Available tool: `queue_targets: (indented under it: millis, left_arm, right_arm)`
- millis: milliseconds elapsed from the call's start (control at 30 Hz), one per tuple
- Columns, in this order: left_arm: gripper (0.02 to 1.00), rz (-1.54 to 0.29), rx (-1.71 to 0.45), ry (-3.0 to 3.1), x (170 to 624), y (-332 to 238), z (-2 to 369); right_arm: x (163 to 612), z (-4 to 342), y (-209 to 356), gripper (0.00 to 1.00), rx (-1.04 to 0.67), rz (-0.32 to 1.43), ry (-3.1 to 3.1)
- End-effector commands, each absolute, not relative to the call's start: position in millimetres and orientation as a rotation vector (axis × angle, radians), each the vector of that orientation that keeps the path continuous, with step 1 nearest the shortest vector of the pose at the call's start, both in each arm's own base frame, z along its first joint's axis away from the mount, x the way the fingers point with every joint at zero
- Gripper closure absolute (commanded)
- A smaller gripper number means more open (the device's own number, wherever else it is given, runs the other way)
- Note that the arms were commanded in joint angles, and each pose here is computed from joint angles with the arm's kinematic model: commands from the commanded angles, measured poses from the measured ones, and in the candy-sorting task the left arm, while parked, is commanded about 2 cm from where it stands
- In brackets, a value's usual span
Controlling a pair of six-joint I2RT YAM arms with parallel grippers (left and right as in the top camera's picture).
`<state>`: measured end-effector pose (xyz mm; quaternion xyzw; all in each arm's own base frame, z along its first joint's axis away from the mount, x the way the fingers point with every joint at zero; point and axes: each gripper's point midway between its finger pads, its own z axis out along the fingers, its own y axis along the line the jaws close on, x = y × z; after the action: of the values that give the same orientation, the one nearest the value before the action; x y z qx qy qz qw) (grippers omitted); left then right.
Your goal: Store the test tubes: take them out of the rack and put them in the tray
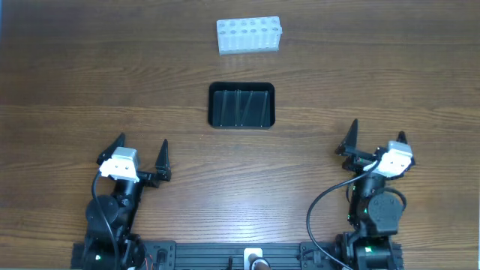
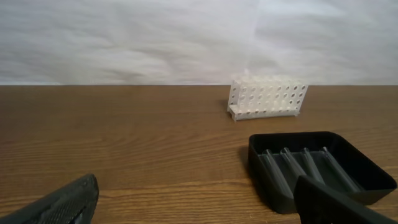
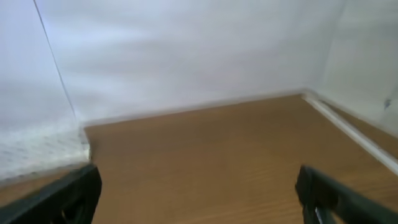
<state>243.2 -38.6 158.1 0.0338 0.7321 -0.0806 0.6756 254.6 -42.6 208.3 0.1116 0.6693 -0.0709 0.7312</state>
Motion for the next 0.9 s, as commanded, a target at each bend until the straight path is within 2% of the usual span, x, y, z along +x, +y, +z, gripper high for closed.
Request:
queue_targets:
  millis: [33,500,733,900]
  left_arm:
    - [0.018,-0.178,0.089,1.645,242.9,-39.2,157.0]
    - [0.020,-0.178,0.089,1.645,242.9,-39.2,157.0]
    - [0.018,-0.178,0.089,1.645,242.9,-39.2,157.0]
    - [0.018,-0.178,0.089,1.645,242.9,-39.2,157.0]
  right_arm:
    - [253.7,192.9,-45.9,0.009,0.245,-0.186,1.491]
    - [239.5,184.5,-47.1,0.009,0.226,-0.217,1.518]
    - [239.8,163.2,-46.8,0.009,0.219,-0.227,1.607]
    - [239.9,163.0,-46.8,0.009,0.219,-0.227,1.608]
